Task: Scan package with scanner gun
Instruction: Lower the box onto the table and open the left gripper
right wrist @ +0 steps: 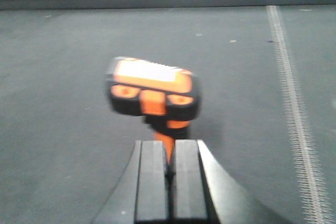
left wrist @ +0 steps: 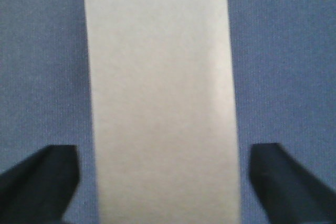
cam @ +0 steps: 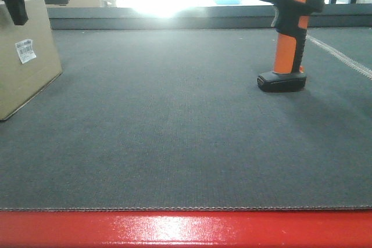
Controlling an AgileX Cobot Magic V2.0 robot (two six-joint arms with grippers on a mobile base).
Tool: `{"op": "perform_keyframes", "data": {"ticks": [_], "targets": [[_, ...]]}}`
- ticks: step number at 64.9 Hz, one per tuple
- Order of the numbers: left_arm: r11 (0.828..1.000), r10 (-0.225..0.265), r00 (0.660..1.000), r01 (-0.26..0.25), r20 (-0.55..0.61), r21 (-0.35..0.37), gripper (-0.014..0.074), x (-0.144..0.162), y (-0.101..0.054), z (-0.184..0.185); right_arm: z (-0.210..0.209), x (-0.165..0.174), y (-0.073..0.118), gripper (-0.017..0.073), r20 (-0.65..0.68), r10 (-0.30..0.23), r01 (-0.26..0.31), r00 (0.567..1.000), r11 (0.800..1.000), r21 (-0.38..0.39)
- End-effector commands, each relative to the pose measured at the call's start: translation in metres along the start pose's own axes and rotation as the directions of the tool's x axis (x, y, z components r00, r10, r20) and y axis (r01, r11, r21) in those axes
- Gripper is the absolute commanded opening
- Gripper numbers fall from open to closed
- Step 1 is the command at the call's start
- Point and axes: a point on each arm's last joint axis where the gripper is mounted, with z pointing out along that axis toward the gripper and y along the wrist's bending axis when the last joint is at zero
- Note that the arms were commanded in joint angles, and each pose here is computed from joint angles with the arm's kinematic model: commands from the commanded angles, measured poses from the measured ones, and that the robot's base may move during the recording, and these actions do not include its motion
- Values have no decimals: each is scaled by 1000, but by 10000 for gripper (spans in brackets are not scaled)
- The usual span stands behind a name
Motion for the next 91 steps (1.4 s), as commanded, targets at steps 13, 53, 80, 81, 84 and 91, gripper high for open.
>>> {"op": "perform_keyframes", "data": {"ticks": [13, 53, 80, 81, 84, 91], "targets": [[1000, 27, 996, -28, 80, 8, 587, 4, -4, -43, -4, 0, -28, -154, -25, -98, 101, 995, 986, 134], [999, 25, 869, -40, 494, 20, -110, 81, -7, -142, -26, 54, -32, -154, -63, -98, 107, 993, 982, 154], [999, 22, 616, -48, 788, 10, -111, 197, -9, -120, -57, 81, -31, -154, 19, -140, 135, 990, 976, 172], [999, 21, 601, -48, 799, 10, -111, 203, -9, -118, -60, 82, -30, -154, 30, -142, 135, 989, 976, 172], [999, 18, 581, -48, 814, 13, -111, 215, -10, -111, -66, 83, -29, -154, 56, -146, 135, 988, 976, 173], [999, 9, 528, -45, 849, 17, -111, 244, -11, -104, -83, 84, -26, -154, 126, -159, 136, 979, 976, 169]]}}
